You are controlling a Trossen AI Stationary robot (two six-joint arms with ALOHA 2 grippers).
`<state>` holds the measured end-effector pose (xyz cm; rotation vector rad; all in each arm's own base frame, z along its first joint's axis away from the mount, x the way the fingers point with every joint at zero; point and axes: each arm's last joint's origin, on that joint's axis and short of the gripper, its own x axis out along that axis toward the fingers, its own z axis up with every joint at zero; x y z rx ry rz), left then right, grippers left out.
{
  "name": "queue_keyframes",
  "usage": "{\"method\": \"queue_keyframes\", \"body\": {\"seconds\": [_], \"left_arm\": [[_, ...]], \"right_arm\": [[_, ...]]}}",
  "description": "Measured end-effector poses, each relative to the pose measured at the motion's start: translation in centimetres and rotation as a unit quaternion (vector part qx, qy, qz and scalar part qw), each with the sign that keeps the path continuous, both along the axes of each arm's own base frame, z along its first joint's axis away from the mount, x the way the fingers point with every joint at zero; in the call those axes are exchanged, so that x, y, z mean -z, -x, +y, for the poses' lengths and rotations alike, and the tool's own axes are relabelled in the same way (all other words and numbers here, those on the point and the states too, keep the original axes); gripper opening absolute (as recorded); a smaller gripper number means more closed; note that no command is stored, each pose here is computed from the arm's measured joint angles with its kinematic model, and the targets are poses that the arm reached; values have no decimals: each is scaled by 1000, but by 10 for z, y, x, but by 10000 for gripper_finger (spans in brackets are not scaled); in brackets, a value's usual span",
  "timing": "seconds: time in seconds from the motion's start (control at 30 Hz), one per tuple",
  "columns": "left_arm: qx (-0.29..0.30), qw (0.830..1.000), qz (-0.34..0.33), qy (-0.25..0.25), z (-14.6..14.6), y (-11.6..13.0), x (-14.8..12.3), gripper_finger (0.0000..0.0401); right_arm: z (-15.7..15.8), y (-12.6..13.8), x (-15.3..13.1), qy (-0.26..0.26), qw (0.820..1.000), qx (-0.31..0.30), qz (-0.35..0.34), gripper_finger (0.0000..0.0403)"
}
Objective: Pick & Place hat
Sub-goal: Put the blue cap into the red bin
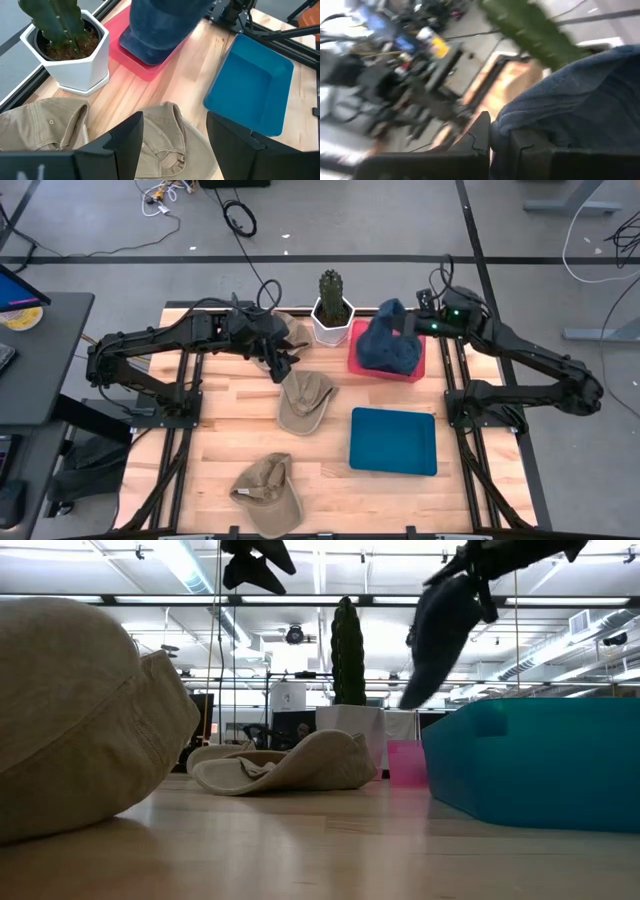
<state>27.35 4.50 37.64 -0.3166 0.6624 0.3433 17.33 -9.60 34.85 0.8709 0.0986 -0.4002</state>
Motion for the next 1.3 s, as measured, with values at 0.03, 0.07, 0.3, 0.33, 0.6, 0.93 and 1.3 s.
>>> {"method": "queue_keyframes", "body": {"seconds": [0.03,0.07,0.3,0.33,0.6,0.93,1.3], "left_arm": [[0,1000,-1,0,0,0,0,222],[0,1000,-1,0,0,0,0,222],[-6,1000,-3,7,0,0,0,222],[-6,1000,-3,8,0,0,0,222],[-15,1000,-5,13,0,0,0,222],[-15,1000,-13,-2,-6,-2,-2,222],[-14,1000,-18,-3,-6,-3,-2,222]], "right_arm": [[-2,0,1,3,1000,9,5,19],[-5,0,2,6,1000,18,11,19],[-22,-7,15,2,998,48,48,19],[-23,-8,18,-2,997,49,56,19],[-38,-16,37,-9,991,66,117,19],[-44,-25,46,-12,989,56,133,19],[-50,-33,58,-17,987,39,155,19]]}}
